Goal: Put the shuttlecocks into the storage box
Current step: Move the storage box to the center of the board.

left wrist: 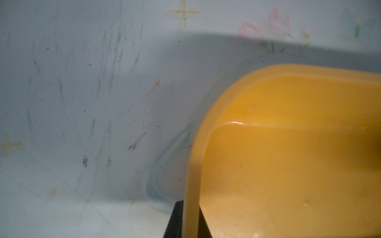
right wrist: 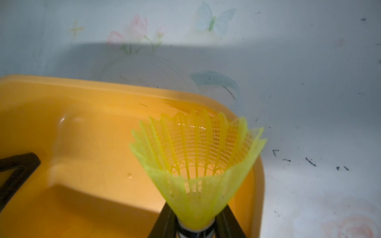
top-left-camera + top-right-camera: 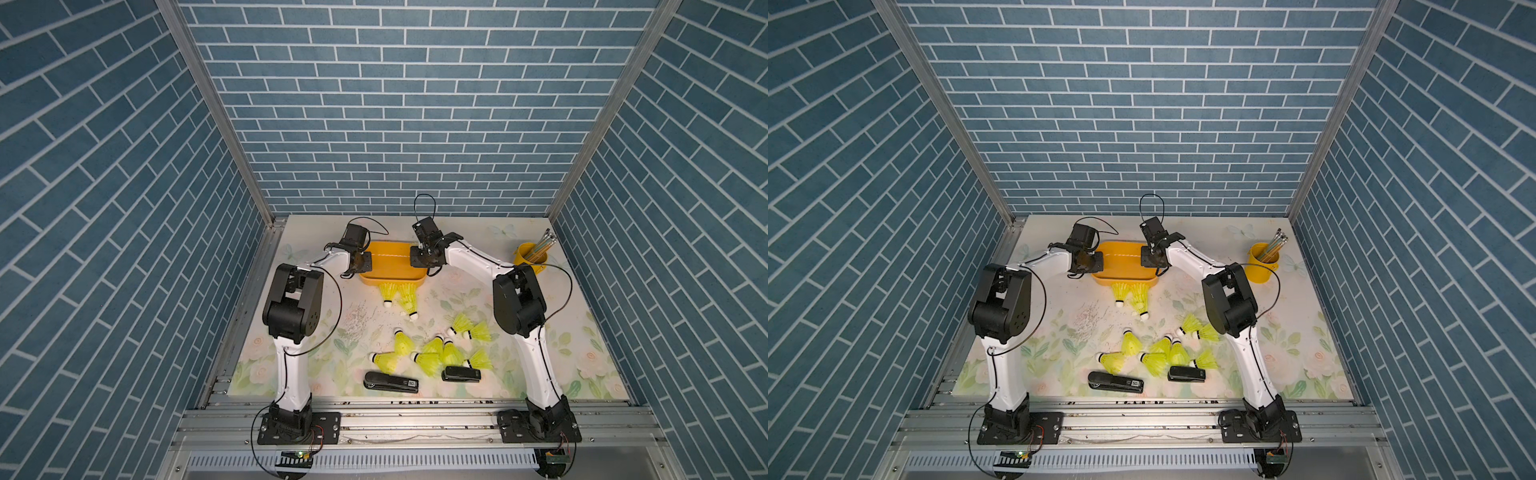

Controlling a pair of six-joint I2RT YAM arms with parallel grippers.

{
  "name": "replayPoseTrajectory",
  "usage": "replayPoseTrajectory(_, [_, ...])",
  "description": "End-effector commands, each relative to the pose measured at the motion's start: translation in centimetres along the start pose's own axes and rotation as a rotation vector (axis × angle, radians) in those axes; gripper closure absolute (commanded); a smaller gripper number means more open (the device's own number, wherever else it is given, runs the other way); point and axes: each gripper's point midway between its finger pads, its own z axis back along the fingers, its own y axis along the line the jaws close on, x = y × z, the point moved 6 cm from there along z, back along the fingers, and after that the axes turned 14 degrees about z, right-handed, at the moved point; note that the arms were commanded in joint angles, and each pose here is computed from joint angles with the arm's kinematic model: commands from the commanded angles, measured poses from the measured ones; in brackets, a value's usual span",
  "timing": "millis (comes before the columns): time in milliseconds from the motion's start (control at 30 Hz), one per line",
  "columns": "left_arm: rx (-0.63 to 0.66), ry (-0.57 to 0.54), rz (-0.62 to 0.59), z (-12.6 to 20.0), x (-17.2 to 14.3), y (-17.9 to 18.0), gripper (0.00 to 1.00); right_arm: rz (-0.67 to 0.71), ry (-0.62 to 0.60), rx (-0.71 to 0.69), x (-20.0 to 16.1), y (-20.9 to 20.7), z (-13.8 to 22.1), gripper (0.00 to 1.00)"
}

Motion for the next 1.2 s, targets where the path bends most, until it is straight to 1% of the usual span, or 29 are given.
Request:
replayPoseTrajectory(0, [0.006, 0.021, -0.039, 0.3, -1.4, -0.9, 0.98, 0.063, -0.003, -0.033, -0.2, -0.1, 2.6, 0.83])
replayPoseTrajectory(33, [0.013, 0.027, -0.032, 0.3, -1.7, -0.9, 1.00, 0.069, 0.012, -0.035, -0.7, -0.1, 2.4, 0.83])
replayPoseTrajectory(67, [0.007, 0.030, -0.025, 0.4, -1.9, -1.1, 1.00, 0.071, -0.010, -0.033, -0.4, -0.1, 3.8, 0.83])
replayPoseTrajectory(233, [-0.028, 0.040, 0.024, 1.2, -3.1, -2.5, 1.00, 0.085, -0.006, -0.028, -2.2, -0.4, 5.5, 0.83])
replayPoseTrajectory(333, [-0.046, 0.056, 0.043, 1.1, -4.1, -3.5, 1.00, 0.097, 0.026, -0.033, -3.7, -0.8, 6.0, 0.83])
replayPoseTrajectory(500, [-0.042, 0.068, 0.066, 1.0, -5.5, -4.7, 1.00, 0.105, 0.086, -0.061, -6.0, -1.8, 6.4, 0.83])
replayPoseTrajectory(667, [-0.052, 0.068, 0.102, 1.2, -6.5, -5.3, 1.00, 0.072, 0.132, -0.085, -7.3, -3.0, 6.2, 0.83])
replayPoseTrajectory(833, [-0.045, 0.070, 0.100, 1.2, -7.2, -5.7, 1.00, 0.053, 0.167, -0.136, -8.0, -4.3, 5.1, 0.83])
replayPoseTrajectory(933, [-0.047, 0.062, 0.096, 1.3, -7.2, -5.8, 1.00, 0.040, 0.172, -0.170, -7.8, -4.9, 4.3, 0.83])
replayPoseTrajectory(1167, [-0.045, 0.061, 0.075, 1.5, -6.9, -6.2, 0.96, 0.033, 0.177, -0.202, -6.7, -4.8, 3.2, 0.83])
